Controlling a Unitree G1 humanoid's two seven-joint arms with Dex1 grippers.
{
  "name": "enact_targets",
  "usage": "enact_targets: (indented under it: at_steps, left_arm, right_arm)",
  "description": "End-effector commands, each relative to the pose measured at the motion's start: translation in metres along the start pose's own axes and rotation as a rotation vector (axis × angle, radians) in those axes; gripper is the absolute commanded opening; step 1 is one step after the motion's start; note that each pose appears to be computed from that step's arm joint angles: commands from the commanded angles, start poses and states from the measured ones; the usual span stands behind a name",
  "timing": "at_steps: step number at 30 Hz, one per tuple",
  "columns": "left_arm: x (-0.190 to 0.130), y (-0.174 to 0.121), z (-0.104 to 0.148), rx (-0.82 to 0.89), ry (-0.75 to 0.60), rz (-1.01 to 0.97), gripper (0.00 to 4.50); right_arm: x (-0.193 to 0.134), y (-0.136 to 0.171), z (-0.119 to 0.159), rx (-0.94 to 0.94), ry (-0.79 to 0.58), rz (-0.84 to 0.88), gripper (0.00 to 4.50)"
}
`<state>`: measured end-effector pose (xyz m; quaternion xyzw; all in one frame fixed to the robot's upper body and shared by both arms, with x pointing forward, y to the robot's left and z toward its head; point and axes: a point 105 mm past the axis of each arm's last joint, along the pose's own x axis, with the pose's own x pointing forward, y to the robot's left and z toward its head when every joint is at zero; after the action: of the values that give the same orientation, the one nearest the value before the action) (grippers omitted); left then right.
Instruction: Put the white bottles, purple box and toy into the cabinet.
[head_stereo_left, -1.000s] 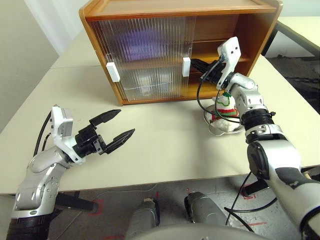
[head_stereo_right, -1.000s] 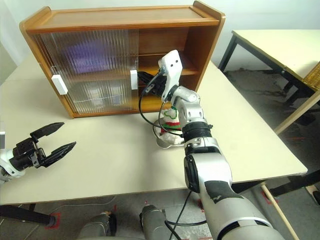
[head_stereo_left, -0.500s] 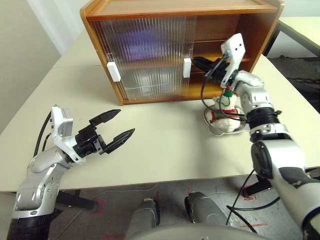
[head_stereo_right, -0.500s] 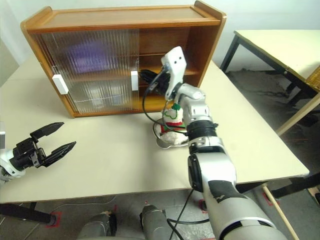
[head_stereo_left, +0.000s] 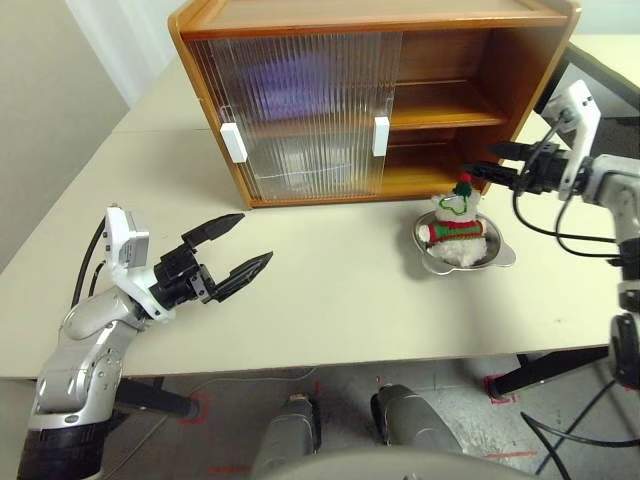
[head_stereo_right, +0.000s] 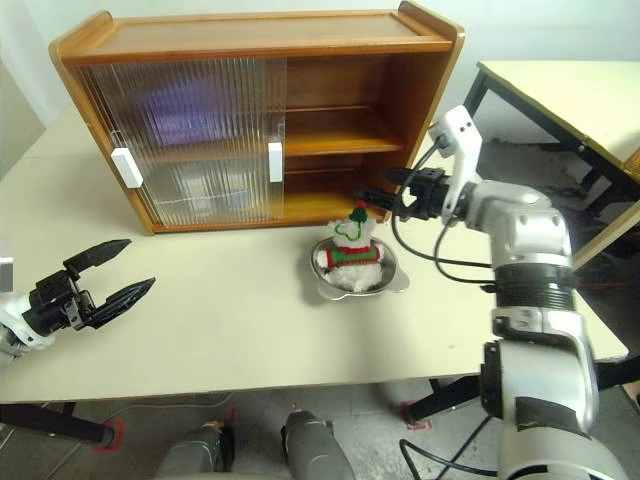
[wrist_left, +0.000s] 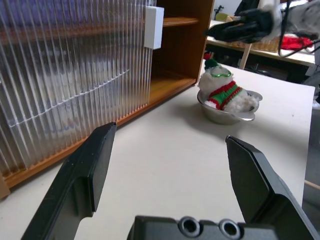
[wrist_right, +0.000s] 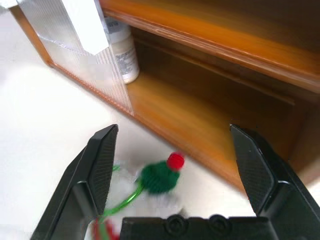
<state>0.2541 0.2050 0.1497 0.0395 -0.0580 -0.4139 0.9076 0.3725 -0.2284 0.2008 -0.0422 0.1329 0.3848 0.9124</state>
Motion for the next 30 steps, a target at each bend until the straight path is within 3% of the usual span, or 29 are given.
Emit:
enact_targets:
  at_steps: [1,6,12,30]
  left_arm:
    - [-0.001,0.001,0.0,0.001,0.018,-0.001,4.5]
    - [-0.001,0.001,0.0,-0.003,0.023,-0.007,4.5]
    - [0.003,0.001,0.002,-0.001,0.018,-0.015,4.5]
    - [-0.001,0.003,0.001,0.009,0.033,-0.001,4.5]
  right_arm:
    - [-0.015,0.017,0.001,0.101,0.068,0.022,4.48]
    - [-0.024,0.036,-0.024,0.128,0.292,-0.021,4.48]
    - [-0.022,0.039,-0.05,0.144,0.429,-0.082,4.48]
    - [0.009,0.047,-0.07,0.191,0.431,-0.09,4.48]
